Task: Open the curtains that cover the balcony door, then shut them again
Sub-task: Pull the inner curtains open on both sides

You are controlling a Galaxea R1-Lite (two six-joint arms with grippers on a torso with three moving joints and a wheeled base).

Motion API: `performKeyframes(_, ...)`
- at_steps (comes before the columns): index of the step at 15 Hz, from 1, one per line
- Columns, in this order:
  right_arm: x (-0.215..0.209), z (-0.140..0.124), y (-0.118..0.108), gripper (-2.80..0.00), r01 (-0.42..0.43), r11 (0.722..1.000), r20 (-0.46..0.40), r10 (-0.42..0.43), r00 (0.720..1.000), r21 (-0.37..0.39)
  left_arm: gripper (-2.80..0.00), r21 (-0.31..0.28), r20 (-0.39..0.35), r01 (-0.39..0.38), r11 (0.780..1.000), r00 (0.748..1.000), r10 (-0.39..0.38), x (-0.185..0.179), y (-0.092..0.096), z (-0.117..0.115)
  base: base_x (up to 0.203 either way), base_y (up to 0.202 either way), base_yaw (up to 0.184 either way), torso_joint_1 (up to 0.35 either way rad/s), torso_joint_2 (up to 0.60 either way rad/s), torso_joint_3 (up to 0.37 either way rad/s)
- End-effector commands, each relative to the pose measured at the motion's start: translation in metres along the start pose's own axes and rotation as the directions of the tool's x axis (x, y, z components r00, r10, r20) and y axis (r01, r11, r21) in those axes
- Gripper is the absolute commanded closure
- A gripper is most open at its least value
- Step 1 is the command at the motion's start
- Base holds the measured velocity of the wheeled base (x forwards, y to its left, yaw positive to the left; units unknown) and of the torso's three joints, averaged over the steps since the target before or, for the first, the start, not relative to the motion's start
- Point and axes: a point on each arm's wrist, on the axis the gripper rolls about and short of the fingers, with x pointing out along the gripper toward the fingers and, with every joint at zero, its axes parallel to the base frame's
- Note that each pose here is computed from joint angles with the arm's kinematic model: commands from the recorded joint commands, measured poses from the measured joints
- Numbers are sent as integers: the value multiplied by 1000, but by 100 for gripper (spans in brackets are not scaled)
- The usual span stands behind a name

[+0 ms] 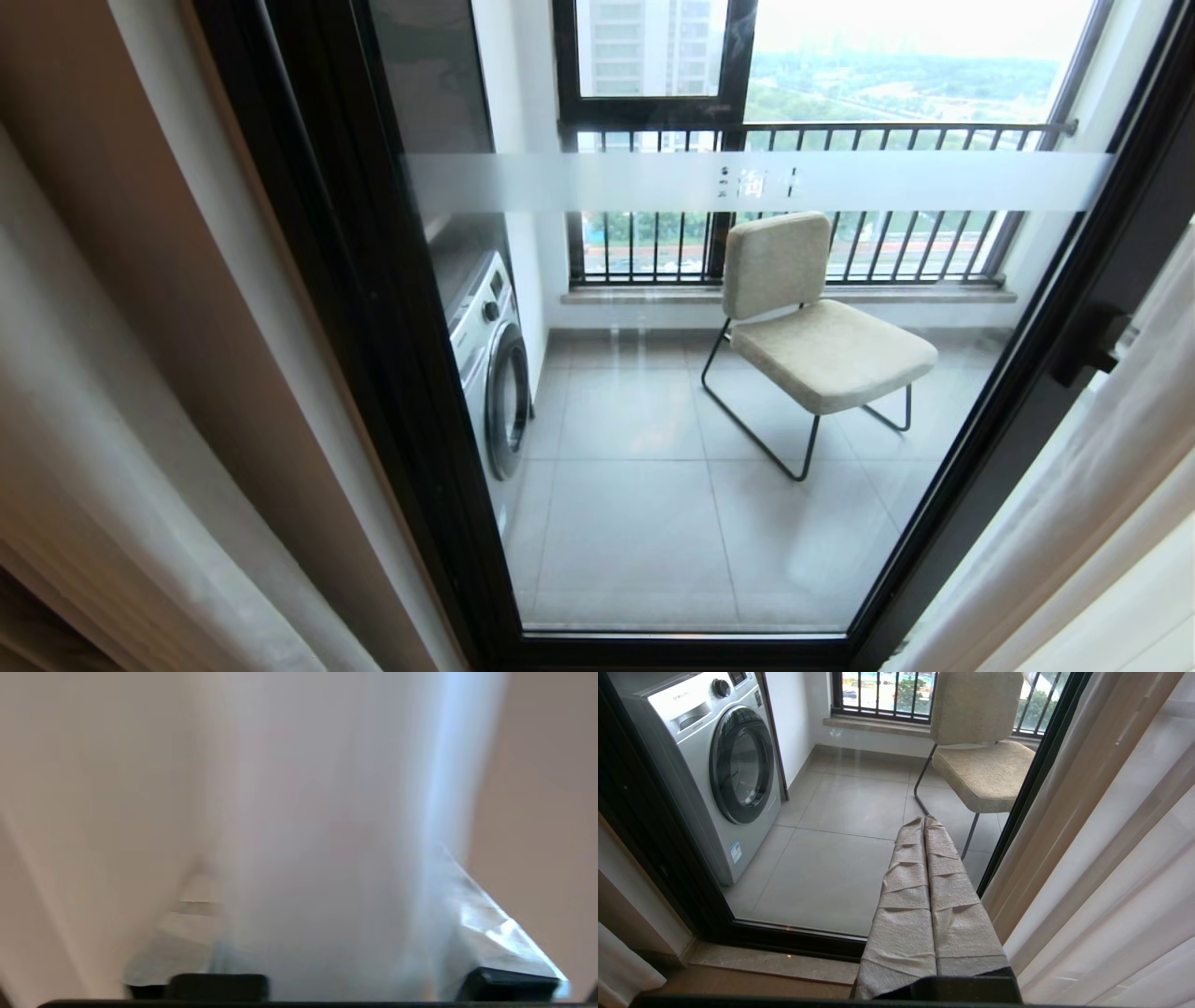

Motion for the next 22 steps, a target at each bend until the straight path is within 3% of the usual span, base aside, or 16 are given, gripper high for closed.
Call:
performKeyframes(1,0,0,0,0,-2,1000,0,2,1000,-1,-280,0,5,0,1000,1000,0,-29,-7,9,0,0,0,0,0,0)
performKeyframes(9,0,0,0,0,-2,1000,1,2,1000,-1,-280,-20,-100,-4,1000,995,2,-133,-26,-20,0,0,0,0,0,0)
performKeyframes(16,0,0,0,0,-2,1000,0,2,1000,-1,-280,-22,-119,-4,1000,993,1,-143,-28,-29,0,0,0,0,0,0)
performKeyframes(17,0,0,0,0,-2,1000,0,2,1000,-1,0,-22,-120,-5,1000,993,3,-143,-28,-29,0,0,0,0,0,0)
performKeyframes(22,0,0,0,0,-2,1000,0,2,1000,-1,0,-33,-146,26,999,989,-30,-143,-31,-37,0,0,0,0,0,0)
